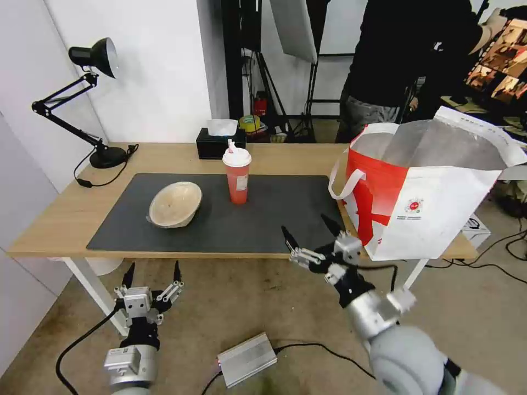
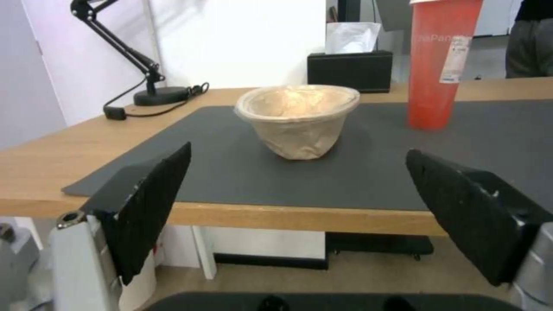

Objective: Pick up the trash from the table and place it into the takeout bag.

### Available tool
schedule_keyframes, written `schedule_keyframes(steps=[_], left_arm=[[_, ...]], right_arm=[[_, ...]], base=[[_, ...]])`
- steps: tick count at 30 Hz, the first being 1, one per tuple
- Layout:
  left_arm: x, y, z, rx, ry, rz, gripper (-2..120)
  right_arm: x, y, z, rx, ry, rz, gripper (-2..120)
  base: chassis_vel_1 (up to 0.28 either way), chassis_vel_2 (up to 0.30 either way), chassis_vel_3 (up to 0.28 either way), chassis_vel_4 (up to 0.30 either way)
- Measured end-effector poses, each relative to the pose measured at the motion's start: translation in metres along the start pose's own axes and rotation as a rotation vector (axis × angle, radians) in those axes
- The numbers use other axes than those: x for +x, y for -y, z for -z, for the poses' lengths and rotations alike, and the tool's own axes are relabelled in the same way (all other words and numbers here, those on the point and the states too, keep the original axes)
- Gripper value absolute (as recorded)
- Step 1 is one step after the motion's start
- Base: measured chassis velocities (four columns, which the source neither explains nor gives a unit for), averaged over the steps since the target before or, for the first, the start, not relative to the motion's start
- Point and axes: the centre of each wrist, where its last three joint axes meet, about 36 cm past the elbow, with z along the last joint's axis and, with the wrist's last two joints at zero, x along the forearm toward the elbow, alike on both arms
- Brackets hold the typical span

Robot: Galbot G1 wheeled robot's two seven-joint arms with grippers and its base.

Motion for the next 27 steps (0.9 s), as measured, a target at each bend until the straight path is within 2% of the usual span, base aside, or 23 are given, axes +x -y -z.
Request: schedule_keyframes(steps=[10, 17, 27], left_arm=[[0.001, -0.005, -0.001, -0.012, -0.005, 0.014, 100], [0.001, -0.008, -0.002, -0.017, -0.007, 0.022, 100], [0.001, -0.010, -0.001, -0.020, -0.004, 0.031, 100]], right_arm=[[-0.043, 0.011, 0.006, -0.011, -0.062, 0.063, 100], [-0.078, 0.010, 0.009, -0.028, -0.102, 0.108, 100], [-0.110, 0.003, 0.001, -0.076, -0.161, 0.104, 100]], base=[[0.000, 0.000, 0.000, 0.000], [0.000, 0.000, 0.000, 0.000], [0.000, 0.000, 0.000, 0.000]])
